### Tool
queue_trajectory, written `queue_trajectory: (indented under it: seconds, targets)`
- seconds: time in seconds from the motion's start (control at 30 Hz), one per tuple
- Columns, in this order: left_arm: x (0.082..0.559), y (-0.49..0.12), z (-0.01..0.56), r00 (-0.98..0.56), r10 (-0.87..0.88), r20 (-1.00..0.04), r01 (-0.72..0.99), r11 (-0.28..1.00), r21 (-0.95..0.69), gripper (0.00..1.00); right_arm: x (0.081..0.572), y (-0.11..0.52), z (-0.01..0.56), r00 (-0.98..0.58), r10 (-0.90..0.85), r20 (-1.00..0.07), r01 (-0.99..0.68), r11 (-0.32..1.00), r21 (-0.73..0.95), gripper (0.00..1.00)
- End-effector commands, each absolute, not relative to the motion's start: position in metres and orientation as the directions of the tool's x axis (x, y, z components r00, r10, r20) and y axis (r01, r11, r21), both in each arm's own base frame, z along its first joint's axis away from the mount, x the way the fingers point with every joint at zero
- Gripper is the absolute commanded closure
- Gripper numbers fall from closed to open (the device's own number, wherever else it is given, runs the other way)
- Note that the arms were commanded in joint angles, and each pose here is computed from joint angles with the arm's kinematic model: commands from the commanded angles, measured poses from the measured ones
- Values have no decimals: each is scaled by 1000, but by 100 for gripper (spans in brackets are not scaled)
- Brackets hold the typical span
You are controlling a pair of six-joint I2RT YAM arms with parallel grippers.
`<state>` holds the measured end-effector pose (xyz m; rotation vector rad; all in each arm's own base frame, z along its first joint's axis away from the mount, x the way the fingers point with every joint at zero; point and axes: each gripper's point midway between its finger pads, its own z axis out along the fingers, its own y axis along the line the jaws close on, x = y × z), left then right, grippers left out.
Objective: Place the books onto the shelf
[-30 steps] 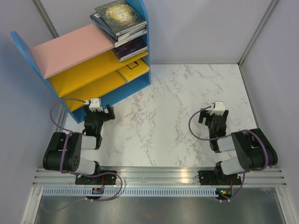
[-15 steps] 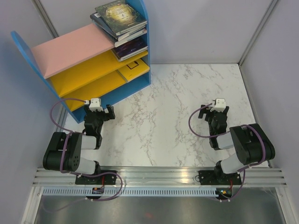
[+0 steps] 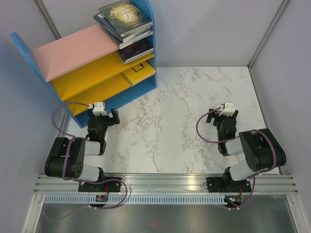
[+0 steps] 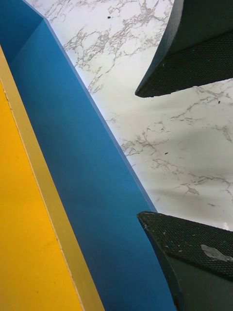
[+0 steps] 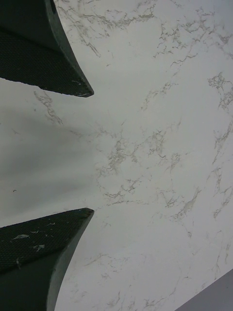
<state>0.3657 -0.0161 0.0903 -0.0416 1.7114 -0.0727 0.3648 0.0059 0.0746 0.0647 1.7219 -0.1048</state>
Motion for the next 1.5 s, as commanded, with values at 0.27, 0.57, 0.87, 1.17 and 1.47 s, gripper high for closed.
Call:
queue_trajectory:
  seconds: [0.27,0.57,0.87,1.17,1.47]
  targets:
    - [371,-12,107,-71,-17,-997,16,1000,-18,0,375,9,94,-85,-10,-996,87,996,-18,2]
    - [371,-12,107,-71,-17,-997,16,1000,-18,0,377,9,92,-94,-10,-995,73,997,-17,2]
    - [371,-12,107,-71,-17,-997,16,1000,-18,0,378,8,93,-93,-10,-996,71,997,-16,2]
    - [371,-12,107,-71,-15,-997,16,1000,-17,0,377,8,92,-94,-10,-995,73,997,-17,2]
    - [371,-12,107,-71,-16,-997,16,1000,-17,0,378,8,91,-97,-10,-995,70,997,-17,2]
